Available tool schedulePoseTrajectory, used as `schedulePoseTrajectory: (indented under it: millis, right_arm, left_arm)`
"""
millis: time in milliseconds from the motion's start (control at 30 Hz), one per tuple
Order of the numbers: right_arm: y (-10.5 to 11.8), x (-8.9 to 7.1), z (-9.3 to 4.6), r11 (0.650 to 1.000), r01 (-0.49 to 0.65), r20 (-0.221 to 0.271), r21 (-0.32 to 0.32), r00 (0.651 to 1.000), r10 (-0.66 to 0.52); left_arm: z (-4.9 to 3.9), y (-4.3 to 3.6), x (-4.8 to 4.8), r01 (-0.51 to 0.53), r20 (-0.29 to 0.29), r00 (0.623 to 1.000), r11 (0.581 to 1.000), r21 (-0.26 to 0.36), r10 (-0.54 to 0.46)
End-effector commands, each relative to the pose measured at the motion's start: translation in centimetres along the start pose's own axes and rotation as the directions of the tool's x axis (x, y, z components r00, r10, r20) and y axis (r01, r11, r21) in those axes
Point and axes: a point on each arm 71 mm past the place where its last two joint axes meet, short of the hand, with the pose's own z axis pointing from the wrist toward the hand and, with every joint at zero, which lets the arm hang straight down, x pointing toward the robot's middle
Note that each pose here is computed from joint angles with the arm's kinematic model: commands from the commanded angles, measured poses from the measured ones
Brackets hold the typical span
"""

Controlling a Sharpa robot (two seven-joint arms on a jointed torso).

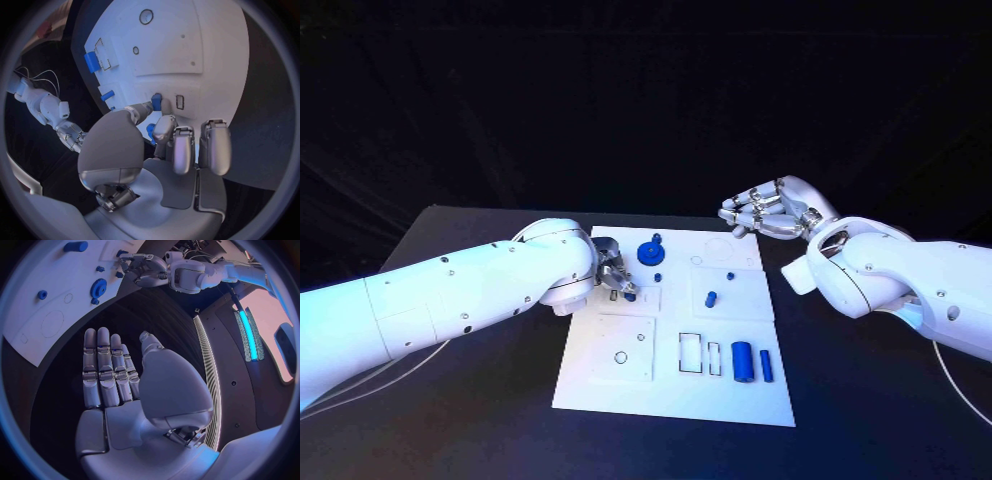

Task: Assemble the parts on the task board

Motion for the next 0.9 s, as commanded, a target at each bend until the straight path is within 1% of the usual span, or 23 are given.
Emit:
schedulePoseTrajectory:
  millis: [33,367,633,900]
  right_arm:
    - [0.0,0.13,-0.03,1.0,-0.008,-0.014,0.001,1.0,0.008]
    - [0.03,0.16,-0.03,1.0,-0.009,-0.015,-0.001,1.0,0.009]
    - [0.08,0.21,-0.01,1.0,-0.009,-0.015,-0.004,1.0,0.009]
    - [0.22,0.36,-0.02,1.0,0.007,-0.028,-0.017,1.0,-0.007]
  left_arm:
    - [0.08,0.01,0.34,-0.013,-0.027,1.0,1.0,-0.011,0.013]
    - [0.16,-0.1,0.29,-0.01,-0.022,1.0,1.0,-0.014,0.01]
    - [0.3,0.03,0.14,-0.013,-0.021,1.0,1.0,-0.025,0.012]
    - [0.34,0.08,0.0,-0.007,-0.009,1.0,1.0,-0.027,0.007]
